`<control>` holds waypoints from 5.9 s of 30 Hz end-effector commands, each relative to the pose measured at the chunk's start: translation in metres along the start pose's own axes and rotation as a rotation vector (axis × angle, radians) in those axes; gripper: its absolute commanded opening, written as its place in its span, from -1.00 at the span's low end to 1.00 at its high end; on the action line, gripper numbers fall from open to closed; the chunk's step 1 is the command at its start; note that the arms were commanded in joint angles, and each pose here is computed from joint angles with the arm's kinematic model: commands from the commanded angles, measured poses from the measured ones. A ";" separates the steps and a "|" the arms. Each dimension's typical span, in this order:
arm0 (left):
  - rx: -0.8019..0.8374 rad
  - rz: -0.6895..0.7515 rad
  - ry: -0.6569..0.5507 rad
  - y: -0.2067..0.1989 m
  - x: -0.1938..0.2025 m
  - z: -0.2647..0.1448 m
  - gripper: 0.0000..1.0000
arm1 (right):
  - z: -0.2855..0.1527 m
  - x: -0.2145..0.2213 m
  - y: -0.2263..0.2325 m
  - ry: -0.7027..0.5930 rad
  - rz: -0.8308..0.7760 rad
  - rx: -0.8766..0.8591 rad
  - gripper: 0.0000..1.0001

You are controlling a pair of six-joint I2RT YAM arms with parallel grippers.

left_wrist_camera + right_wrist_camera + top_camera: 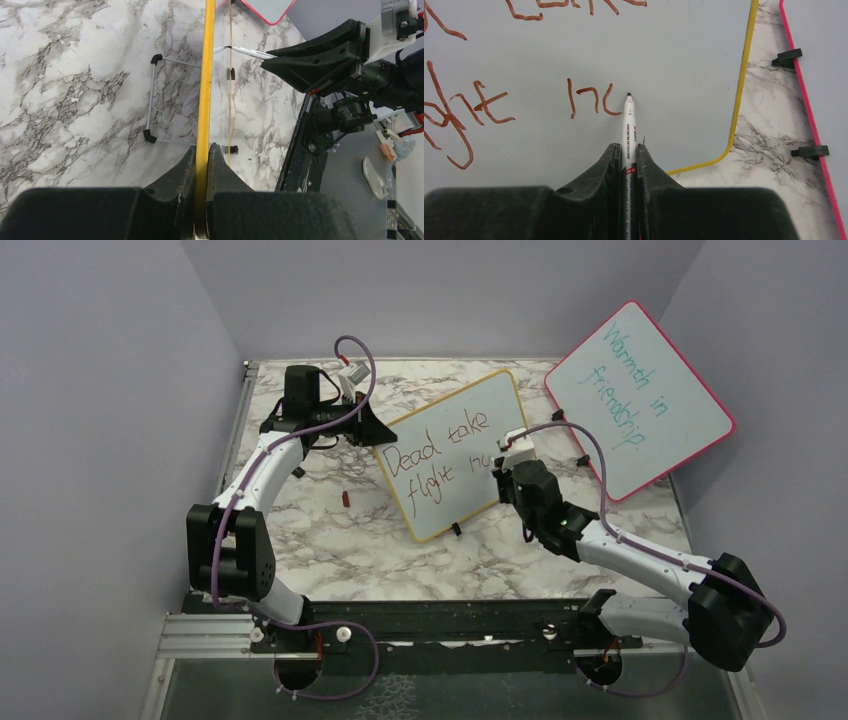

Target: Write a sentence on the whiteboard

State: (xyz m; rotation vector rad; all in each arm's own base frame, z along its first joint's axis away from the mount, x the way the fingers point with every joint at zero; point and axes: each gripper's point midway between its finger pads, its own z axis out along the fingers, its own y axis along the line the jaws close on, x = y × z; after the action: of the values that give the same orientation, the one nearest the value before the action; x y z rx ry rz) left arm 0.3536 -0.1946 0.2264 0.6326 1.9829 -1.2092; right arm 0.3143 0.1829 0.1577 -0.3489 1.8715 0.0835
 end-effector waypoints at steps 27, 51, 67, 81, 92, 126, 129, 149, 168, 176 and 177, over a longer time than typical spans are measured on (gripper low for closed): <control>-0.240 -0.002 0.066 0.059 0.026 -0.003 -1.00 | -0.005 -0.006 0.017 0.018 -0.002 -0.111 -0.99; -0.238 0.004 0.063 0.057 0.026 -0.004 -1.00 | -0.002 -0.018 -0.012 -0.046 0.019 0.008 -0.99; -0.242 0.001 0.068 0.058 0.027 -0.003 -1.00 | 0.011 -0.013 -0.009 -0.023 0.005 -0.007 -0.99; -0.244 0.001 0.067 0.059 0.026 -0.004 -1.00 | -0.001 0.014 -0.016 0.056 0.035 0.022 -0.99; -0.244 0.001 0.068 0.059 0.027 -0.004 -1.00 | -0.003 0.019 -0.022 0.064 0.038 0.054 -0.99; -0.240 -0.004 0.077 0.059 0.029 -0.003 -1.00 | 0.018 -0.026 -0.023 -0.050 0.046 0.056 -0.99; -0.244 0.000 0.075 0.059 0.028 -0.004 -1.00 | 0.017 -0.019 -0.023 -0.031 0.050 0.058 -0.99; -0.244 -0.001 0.075 0.059 0.028 -0.004 -1.00 | 0.005 0.023 -0.035 0.075 0.063 0.113 -0.99; -0.234 -0.003 0.077 0.057 0.029 -0.003 -1.00 | 0.020 -0.002 -0.039 0.002 0.064 0.130 -0.99; -0.231 -0.004 0.078 0.057 0.029 -0.002 -1.00 | 0.025 -0.018 -0.041 -0.037 0.067 0.130 -0.99; -0.232 -0.004 0.077 0.058 0.029 -0.003 -1.00 | 0.026 -0.020 -0.040 -0.041 0.067 0.126 -0.99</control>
State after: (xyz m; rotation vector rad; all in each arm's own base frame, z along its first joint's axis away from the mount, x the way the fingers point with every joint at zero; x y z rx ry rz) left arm 0.3530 -0.1934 0.2251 0.6203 2.0022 -1.2041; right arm 0.3416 0.1469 0.1511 -0.2139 1.8986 -0.0111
